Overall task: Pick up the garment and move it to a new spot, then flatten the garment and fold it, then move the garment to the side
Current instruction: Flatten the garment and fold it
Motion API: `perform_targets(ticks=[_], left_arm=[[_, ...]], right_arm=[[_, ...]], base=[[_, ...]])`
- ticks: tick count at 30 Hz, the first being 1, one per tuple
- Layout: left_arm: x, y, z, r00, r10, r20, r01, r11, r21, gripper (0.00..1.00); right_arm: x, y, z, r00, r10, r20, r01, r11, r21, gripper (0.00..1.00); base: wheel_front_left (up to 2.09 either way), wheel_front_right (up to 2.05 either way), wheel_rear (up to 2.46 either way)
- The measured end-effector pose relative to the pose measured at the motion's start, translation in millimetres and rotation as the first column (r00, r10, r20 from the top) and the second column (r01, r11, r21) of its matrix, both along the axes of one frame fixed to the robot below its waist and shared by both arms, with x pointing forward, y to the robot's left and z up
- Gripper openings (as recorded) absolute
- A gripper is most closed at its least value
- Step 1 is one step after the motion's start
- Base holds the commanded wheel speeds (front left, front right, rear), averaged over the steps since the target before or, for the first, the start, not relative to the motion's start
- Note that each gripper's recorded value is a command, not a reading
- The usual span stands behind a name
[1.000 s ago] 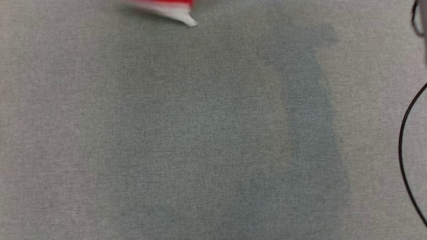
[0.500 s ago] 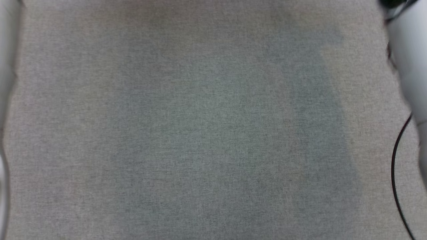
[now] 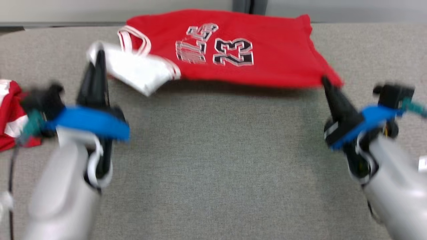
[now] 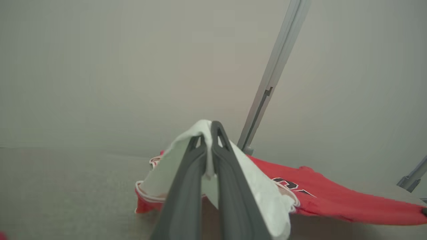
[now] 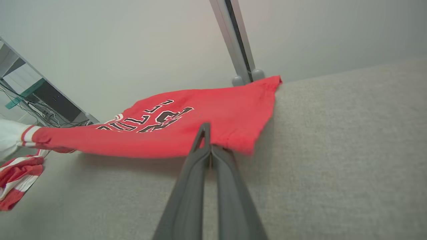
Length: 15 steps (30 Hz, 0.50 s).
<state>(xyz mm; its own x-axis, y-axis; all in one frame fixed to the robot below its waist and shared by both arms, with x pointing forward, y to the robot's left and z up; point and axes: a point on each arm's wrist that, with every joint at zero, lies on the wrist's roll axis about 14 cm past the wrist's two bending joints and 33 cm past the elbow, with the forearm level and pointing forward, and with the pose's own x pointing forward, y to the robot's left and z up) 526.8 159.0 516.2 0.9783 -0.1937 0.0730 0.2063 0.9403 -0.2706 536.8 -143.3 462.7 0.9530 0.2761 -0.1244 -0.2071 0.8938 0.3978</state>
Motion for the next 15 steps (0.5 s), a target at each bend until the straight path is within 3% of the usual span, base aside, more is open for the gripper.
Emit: perform_targets(ticks=[9,15], left_arm=[[-121,2,-62,0.979,0.087,-0.185,-0.107,0.989,-0.101,0.00],[-181,1,-76,0.961,0.112,-0.252,-0.140,0.985,-0.098,0.00]], right_arm=[[-100,-15,-49,0.987,-0.031,-0.156,0.043,0.996,0.072,0.00],[-155,-28,-66,0.974,-0.063,-0.216,0.081,0.994,0.077,0.00]], base=[[0.00,0.00,0.00],[0.00,0.00,0.00]])
